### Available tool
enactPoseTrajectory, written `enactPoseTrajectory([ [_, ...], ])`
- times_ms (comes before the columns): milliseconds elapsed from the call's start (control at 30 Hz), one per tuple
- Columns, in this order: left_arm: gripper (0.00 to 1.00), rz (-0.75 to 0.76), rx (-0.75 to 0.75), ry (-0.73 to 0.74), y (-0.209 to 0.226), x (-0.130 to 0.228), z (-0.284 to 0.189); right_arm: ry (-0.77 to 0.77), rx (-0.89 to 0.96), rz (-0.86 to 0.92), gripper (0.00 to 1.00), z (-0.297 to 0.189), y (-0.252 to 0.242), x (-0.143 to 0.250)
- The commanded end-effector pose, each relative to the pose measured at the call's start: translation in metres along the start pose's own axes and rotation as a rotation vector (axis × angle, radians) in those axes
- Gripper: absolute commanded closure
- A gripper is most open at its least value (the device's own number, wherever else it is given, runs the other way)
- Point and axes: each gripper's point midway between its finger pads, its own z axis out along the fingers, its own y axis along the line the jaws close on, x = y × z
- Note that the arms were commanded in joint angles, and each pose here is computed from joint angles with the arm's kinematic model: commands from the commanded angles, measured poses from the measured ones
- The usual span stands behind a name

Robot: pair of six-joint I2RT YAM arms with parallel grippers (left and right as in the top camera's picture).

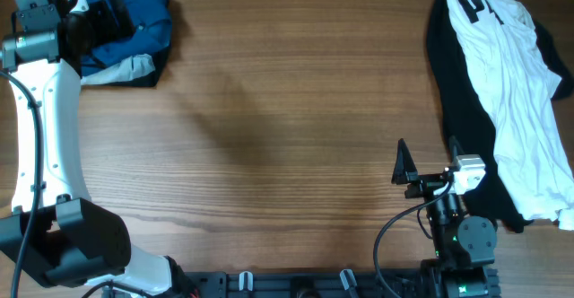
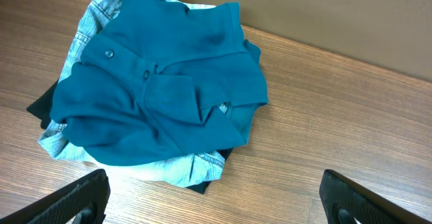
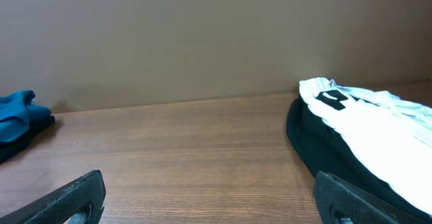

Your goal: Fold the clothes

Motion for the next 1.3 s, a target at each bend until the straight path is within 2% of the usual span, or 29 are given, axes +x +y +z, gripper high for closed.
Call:
enactPoseTrajectory([
  [0,0.00,-0.010,0.012,0.000,-0.002,0.000,0.000,-0.006,-0.009,0.002,0.00,0.000,0.001,0.002],
  [333,0.00,-0.010,0.012,0.000,-0.002,0.000,0.000,-0.006,-0.009,0.003,0.00,0.000,0.001,0.002],
  [467,0.00,-0.001,0.021,-0.039,-0.008,-0.008,-0.020,-0.006,-0.009,0.002,0.00,0.000,0.001,0.002],
  [700,0.00,0.104,0.127,-0.060,-0.064,0.007,-0.071,-0.006,-0.009,0.002,0.00,0.000,0.001,0.002],
  [800,0.00,0.156,0.179,-0.081,-0.087,0.034,-0.094,-0.006,-0.009,0.002,0.00,0.000,0.001,0.002],
  [933,0.00,0.179,0.259,-0.246,-0.098,0.060,-0.103,-0.006,-0.009,0.002,0.00,0.000,0.001,0.002],
  [1133,0.00,0.204,0.378,-0.473,-0.094,0.137,-0.098,-0.006,-0.009,0.002,0.00,0.000,0.001,0.002],
  [1267,0.00,0.209,0.392,-0.557,-0.082,0.187,-0.093,-0.006,-0.009,0.002,0.00,0.000,0.001,0.002],
])
